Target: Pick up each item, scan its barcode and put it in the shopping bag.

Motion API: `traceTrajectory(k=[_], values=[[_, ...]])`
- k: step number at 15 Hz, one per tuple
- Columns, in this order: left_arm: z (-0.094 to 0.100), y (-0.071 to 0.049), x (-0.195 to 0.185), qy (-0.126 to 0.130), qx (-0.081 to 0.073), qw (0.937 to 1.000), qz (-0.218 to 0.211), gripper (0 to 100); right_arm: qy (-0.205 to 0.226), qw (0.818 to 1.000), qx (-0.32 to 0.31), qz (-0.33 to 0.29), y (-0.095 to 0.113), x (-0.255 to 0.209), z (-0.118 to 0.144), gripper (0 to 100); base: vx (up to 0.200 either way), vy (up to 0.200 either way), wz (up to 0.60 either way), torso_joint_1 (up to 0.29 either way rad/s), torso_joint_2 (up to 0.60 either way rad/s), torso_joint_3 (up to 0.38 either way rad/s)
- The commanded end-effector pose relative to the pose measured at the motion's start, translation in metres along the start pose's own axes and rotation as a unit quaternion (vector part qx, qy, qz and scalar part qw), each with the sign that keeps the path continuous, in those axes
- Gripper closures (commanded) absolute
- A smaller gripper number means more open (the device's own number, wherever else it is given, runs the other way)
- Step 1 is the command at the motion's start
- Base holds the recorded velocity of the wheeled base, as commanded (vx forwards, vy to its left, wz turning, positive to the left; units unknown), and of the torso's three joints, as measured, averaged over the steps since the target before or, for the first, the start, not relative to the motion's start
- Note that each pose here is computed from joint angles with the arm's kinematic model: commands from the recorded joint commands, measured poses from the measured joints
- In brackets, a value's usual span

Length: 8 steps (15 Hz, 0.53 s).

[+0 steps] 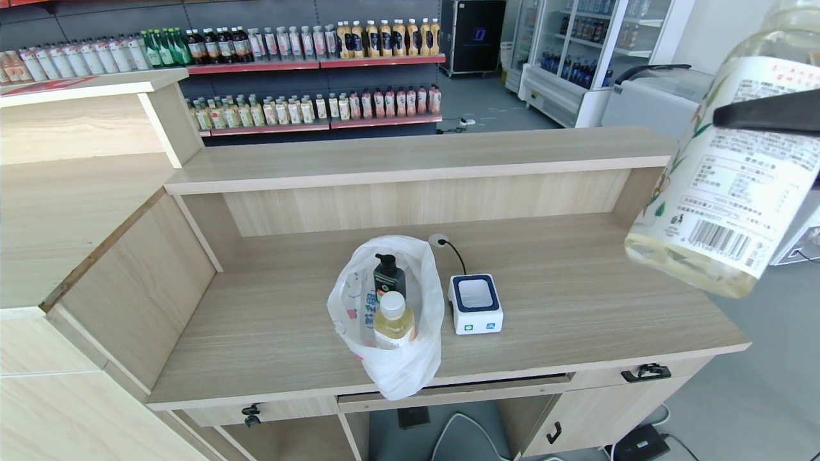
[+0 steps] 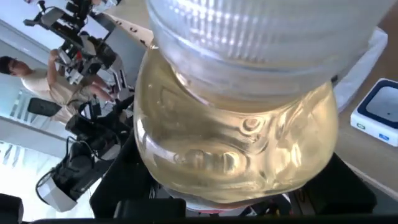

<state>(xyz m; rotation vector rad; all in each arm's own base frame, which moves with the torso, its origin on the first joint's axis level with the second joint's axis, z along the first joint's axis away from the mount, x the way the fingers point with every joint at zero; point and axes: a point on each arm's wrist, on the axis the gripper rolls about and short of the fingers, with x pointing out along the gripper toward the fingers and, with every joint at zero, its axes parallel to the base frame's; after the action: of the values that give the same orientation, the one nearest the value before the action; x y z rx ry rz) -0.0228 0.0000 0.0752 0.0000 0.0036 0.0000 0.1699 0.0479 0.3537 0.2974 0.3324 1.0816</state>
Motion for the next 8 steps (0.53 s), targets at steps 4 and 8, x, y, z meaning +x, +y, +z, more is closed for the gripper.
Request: traceTrajectory(k=[4,8], values=[[0.0,0.0,0.0,0.0,0.0,1.0,0.0,0,0.016,0.999,-0.042,0.027,0.029,-0.017,-0.036,100,0.0,0.0,0.0,0.0,0.0,0.0],[0.0,0.0,0.0,0.0,0.0,1.0,0.0,0,0.045,0.996,-0.029,0.065,0.043,-0.018,-0.049,100,0.0,0.0,0.0,0.0,0.0,0.0]])
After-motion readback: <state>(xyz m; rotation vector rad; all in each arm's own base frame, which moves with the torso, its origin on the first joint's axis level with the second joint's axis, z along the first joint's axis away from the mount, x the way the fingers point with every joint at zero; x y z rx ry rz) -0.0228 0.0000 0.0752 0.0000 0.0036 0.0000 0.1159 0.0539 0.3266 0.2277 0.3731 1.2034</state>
